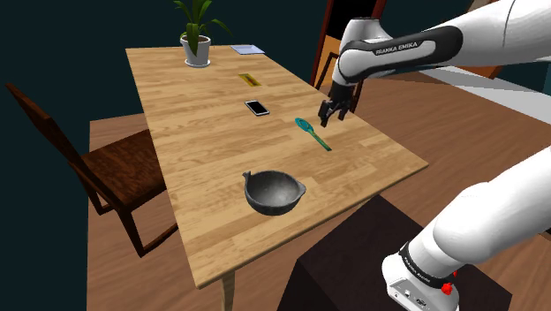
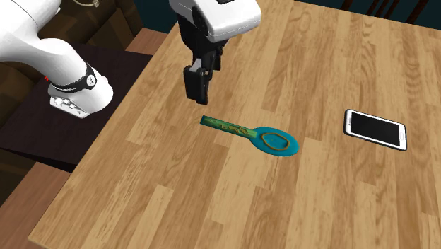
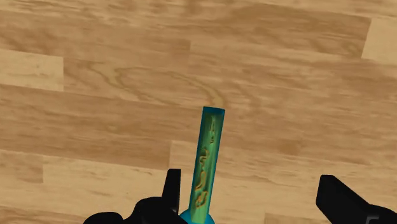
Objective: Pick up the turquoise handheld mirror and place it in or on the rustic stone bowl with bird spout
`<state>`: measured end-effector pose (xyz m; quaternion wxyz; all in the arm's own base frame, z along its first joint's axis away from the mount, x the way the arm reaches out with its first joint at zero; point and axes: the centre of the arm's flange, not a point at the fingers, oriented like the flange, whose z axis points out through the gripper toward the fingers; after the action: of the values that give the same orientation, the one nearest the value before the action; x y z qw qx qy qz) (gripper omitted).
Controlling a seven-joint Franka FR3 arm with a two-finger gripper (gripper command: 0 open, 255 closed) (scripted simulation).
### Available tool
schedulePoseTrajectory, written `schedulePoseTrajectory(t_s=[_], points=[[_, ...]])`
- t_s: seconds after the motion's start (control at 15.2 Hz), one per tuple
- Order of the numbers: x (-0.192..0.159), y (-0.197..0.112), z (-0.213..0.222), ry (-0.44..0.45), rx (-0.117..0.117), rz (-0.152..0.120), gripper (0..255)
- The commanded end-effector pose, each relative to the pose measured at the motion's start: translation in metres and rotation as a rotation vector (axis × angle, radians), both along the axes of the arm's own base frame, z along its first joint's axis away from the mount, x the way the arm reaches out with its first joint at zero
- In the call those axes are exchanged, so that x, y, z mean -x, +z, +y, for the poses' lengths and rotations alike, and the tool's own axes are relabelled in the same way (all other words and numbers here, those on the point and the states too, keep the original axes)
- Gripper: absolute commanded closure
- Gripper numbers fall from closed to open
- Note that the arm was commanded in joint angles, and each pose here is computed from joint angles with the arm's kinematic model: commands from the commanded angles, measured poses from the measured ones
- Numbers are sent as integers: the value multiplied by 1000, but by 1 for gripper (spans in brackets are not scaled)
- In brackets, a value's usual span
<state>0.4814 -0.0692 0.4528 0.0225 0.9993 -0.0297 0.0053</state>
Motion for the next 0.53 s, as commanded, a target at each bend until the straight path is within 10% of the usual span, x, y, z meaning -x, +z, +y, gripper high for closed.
schedulePoseTrajectory(t_s=[0.0, 0.46], points=[[-21, -18, -7, -18, -4, -4, 0], [-86, -77, -33, -78, -18, -14, 0]])
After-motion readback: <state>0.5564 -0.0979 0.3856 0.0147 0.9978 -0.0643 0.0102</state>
